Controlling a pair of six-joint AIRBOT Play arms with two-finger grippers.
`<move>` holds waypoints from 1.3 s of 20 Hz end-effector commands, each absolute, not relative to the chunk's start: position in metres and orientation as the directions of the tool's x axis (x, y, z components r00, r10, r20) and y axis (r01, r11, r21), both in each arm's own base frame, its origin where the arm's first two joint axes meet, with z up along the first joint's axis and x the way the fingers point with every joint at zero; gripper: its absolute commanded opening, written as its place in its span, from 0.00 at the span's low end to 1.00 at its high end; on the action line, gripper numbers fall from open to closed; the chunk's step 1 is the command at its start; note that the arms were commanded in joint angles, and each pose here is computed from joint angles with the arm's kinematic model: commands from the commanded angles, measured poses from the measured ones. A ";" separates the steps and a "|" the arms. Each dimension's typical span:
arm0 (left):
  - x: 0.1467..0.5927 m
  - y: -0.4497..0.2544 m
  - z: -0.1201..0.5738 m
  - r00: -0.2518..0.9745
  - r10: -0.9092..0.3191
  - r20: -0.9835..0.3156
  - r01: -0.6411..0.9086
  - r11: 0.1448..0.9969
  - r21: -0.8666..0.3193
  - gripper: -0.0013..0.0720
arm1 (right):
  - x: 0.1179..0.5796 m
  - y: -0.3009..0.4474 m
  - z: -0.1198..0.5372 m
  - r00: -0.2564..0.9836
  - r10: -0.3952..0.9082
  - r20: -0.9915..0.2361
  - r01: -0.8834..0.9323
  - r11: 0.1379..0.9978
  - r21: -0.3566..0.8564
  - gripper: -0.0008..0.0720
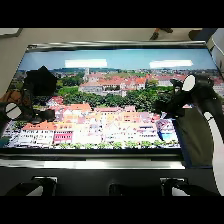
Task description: Fold the shirts.
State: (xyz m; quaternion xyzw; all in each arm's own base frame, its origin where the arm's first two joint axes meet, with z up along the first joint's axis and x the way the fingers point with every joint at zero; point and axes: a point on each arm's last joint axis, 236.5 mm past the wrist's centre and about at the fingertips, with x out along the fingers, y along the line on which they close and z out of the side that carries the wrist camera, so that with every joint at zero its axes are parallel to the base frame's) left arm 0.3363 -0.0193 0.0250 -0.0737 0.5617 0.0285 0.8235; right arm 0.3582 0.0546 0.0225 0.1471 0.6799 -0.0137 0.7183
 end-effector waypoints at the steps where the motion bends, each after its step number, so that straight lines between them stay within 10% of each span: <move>1: 0.355 -0.020 0.026 0.431 -0.038 -0.902 -0.125 0.987 -0.101 0.67 | 0.384 0.051 0.025 0.183 0.164 -0.969 0.216 0.955 0.202 0.78; 9: 0.361 -0.030 0.016 0.419 -0.079 -0.905 -0.134 0.980 -0.148 0.67 | 0.428 0.048 0.037 0.371 0.151 -0.916 0.198 0.951 0.237 0.78; 14: 0.462 0.024 0.087 0.741 0.012 -0.672 -0.274 0.918 -0.286 0.79 | 0.463 0.031 0.053 0.520 0.082 -0.850 0.173 0.965 0.198 0.78; 18: 0.468 0.157 0.086 0.589 0.142 -0.796 -0.565 0.776 -0.280 0.80 | 0.463 0.031 0.053 0.520 0.081 -0.850 0.174 0.965 0.198 0.79; 20: 0.446 0.219 0.073 0.494 0.174 -0.852 -0.679 0.689 -0.253 1.00 | 0.457 0.031 0.049 0.491 0.082 -0.867 0.178 0.965 0.192 0.79; 26: 0.398 0.290 0.008 0.385 0.101 -0.917 -0.830 0.473 -0.296 1.00 | 0.433 0.032 0.037 0.391 0.082 -0.917 0.189 0.967 0.168 0.78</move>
